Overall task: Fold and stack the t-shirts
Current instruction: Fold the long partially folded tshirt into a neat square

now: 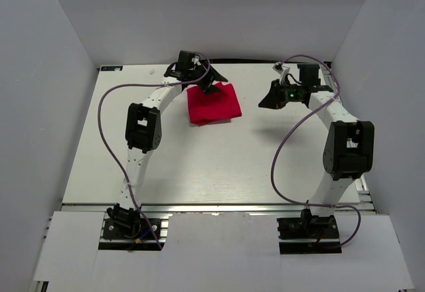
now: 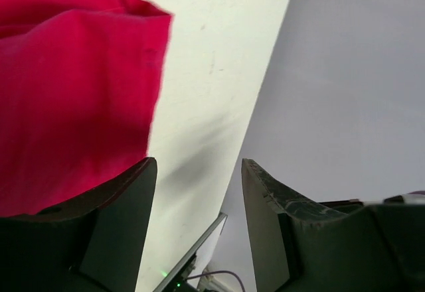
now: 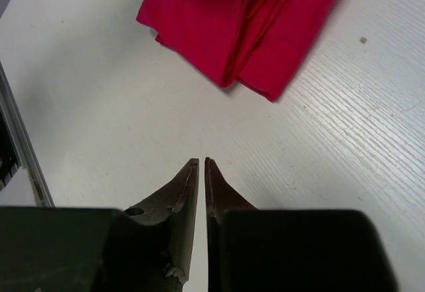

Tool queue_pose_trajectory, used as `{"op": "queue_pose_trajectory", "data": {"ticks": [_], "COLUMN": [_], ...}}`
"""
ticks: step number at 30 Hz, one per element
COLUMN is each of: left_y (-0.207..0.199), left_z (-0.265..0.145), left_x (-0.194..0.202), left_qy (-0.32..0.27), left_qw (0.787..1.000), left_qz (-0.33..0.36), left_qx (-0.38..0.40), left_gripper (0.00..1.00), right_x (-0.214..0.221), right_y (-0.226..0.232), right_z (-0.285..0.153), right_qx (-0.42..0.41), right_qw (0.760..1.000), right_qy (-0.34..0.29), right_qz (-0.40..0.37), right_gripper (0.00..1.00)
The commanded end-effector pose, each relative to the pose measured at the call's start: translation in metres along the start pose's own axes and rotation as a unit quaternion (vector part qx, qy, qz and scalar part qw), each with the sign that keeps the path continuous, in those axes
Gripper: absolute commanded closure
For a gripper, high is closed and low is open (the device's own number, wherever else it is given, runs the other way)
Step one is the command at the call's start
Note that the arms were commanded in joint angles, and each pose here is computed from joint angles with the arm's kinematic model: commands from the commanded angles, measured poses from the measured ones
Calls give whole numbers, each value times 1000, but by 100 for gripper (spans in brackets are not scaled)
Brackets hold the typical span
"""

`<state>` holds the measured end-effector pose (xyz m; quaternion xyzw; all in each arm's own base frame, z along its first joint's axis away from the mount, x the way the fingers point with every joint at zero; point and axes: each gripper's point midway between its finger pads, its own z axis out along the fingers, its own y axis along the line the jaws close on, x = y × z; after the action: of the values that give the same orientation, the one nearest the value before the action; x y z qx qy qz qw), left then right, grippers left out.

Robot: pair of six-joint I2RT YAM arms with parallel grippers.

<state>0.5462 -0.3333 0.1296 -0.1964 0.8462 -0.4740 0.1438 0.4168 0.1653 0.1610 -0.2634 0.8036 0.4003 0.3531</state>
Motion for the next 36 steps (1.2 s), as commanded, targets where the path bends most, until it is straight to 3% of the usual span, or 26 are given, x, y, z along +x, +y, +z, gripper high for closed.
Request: {"op": "queue_pose_trajectory", "data": {"ticks": [1,7,12,14,15,18,27,32,36], "left_y": [-52,-63,-15,-15,14,33,48,56,60], "left_z": [-28,-88,-143,-171,-171,-178,-162,-161,-162], "left_x": [-20,-59,-69,-60,-52,-31,3,13,19], "left_qy": [-34,-111,-164,-180,-171,-156,-91,-82,-77], "left_qw": [997,989,980,976,977,977,987,989,989], "left_qz": [41,85,109,124,115,132,134,125,122], "left_qx": [60,55,-16,-24,-47,-62,-23,-22,-20], "left_gripper": [36,39,40,39,39,39,40,40,40], "right_x": [-16,-29,-31,-43,-39,-49,-57,-56,-33], "right_y": [20,56,67,68,57,39,-6,-33,-61], "right_z": [1,46,98,115,131,158,207,216,206], "right_qx": [-35,-100,-126,-123,-120,-114,-75,-26,-13], "right_qw": [998,989,982,983,984,989,996,999,994], "right_qy": [-6,30,49,42,43,33,-7,-26,-26], "right_qz": [-43,-102,-133,-132,-122,-90,-38,-2,105], "right_gripper": [87,94,94,94,94,94,94,96,98]}}
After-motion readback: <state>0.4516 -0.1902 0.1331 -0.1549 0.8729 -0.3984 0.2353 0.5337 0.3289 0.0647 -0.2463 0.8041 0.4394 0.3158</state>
